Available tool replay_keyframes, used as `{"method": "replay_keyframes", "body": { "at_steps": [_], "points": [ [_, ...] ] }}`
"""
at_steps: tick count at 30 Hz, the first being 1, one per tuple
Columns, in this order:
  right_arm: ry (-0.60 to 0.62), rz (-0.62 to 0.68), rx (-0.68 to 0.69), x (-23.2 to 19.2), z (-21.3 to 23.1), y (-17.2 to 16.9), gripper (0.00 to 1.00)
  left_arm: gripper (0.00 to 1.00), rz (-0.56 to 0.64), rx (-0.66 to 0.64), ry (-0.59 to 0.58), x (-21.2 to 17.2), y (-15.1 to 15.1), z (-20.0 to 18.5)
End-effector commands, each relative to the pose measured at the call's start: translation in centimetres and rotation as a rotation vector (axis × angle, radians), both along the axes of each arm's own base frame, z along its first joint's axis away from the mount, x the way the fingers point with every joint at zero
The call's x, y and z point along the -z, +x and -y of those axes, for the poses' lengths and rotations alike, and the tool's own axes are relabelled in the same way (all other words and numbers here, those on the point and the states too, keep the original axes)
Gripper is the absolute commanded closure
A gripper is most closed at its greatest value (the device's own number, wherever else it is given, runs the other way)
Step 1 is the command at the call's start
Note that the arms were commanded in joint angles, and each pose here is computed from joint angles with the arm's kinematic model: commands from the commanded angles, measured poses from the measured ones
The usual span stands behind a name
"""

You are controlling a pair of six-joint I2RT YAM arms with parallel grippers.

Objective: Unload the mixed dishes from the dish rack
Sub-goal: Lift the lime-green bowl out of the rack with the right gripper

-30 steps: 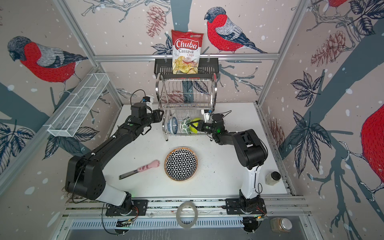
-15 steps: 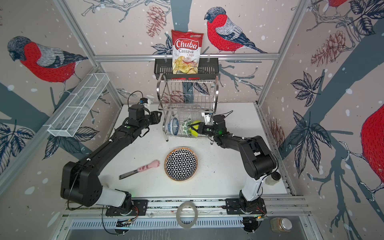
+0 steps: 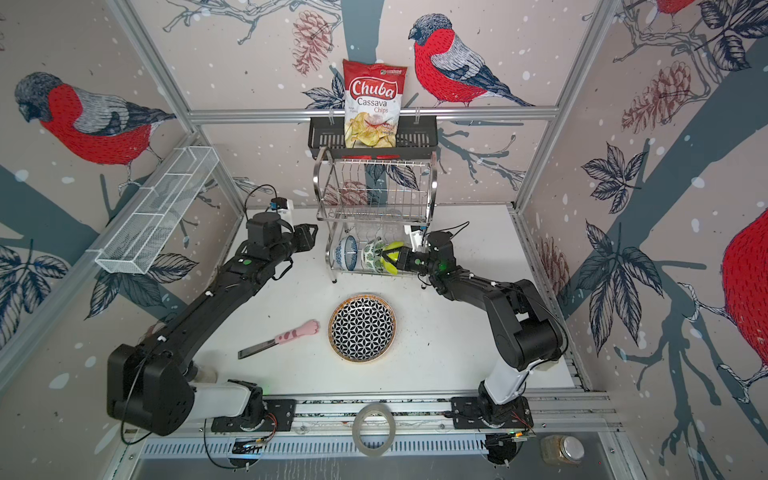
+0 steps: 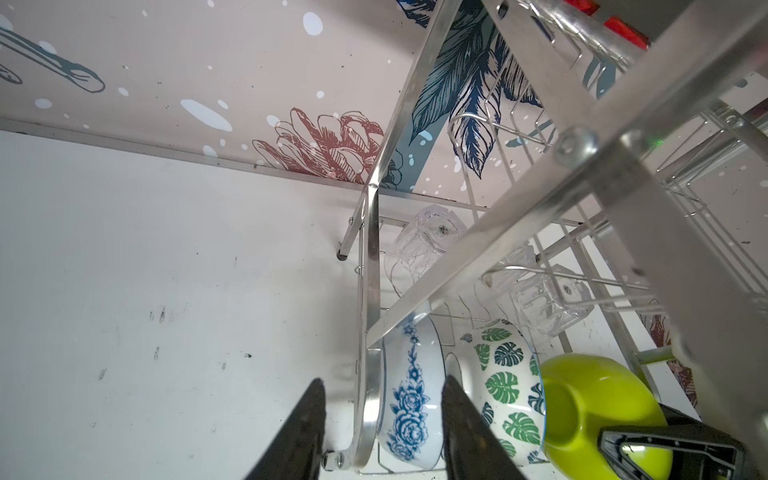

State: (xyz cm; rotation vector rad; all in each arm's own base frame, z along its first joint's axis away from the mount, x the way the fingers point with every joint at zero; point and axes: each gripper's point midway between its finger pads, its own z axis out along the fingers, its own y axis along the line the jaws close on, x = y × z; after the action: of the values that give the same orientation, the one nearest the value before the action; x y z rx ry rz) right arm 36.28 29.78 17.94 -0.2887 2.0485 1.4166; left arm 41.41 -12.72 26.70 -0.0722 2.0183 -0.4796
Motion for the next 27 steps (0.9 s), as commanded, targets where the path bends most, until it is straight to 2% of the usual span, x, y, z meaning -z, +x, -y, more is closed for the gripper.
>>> {"method": "replay_keyframes", "body": {
  "at_steps": [1, 17, 27],
  "points": [
    [-0.03, 0.029, -0.01, -0.2, 0.2, -0.6, 0.93, 0.54, 0.008, -0.008, 0.016, -0.2, -0.4, -0.4],
    [-0.246, 0.088, -0.027, 0.8, 0.1, -7.5, 0.94, 0.5, 0.013, -0.048, 0.031, -2.2, -3.3, -2.0],
    [-0.53, 0.166, -0.023, 1.7, 1.8, -11.7, 0.94, 0.41, -0.104, -0.037, 0.064, -0.8, -4.9, -2.3]
  ]
}}
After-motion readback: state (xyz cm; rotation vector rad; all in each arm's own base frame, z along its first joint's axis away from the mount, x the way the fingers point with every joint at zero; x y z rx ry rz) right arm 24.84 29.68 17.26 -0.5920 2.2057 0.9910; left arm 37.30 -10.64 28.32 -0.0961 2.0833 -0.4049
